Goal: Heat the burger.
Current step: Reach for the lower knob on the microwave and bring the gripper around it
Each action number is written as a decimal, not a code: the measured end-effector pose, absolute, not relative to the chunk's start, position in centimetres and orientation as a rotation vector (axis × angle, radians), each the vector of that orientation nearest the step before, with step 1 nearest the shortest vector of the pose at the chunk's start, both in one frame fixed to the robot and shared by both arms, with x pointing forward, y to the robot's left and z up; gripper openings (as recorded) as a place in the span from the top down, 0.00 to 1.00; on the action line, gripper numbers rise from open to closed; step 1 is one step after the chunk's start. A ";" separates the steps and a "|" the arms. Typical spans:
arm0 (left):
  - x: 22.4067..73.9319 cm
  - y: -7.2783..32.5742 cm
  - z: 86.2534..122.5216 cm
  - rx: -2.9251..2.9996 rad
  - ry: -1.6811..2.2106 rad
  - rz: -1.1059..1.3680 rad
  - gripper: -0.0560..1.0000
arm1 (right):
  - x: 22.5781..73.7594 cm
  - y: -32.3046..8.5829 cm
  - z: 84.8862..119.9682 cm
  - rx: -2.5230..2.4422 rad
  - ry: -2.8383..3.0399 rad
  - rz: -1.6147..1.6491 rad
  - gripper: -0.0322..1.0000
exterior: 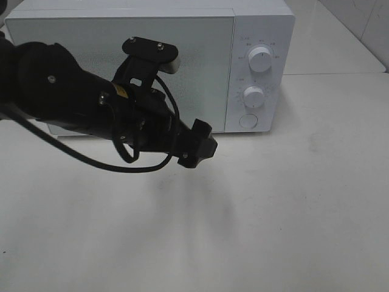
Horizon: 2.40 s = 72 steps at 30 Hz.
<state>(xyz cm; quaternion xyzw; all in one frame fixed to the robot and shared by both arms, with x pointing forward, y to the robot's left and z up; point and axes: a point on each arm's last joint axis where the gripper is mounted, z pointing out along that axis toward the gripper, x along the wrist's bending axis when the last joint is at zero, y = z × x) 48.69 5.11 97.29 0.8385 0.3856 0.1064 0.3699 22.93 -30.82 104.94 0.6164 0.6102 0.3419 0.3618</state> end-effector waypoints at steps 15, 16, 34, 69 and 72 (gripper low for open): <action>48.7 13.0 99.9 2.296 1.301 -0.006 0.03 | 22.9 -30.8 104.9 1.588 1.572 0.881 0.24; 48.9 13.8 100.2 2.282 1.334 -0.011 0.03 | 22.9 -30.8 104.9 1.588 1.572 0.881 0.24; 46.0 27.8 107.0 2.040 1.865 0.232 0.03 | 22.9 -30.8 104.9 1.588 1.572 0.881 0.24; 29.4 29.9 104.5 1.836 1.728 0.687 0.03 | 22.9 -30.8 104.9 1.588 1.572 0.881 0.24; 28.8 29.9 104.7 1.812 1.706 0.715 0.03 | 22.9 -30.8 104.9 1.588 1.572 0.881 0.24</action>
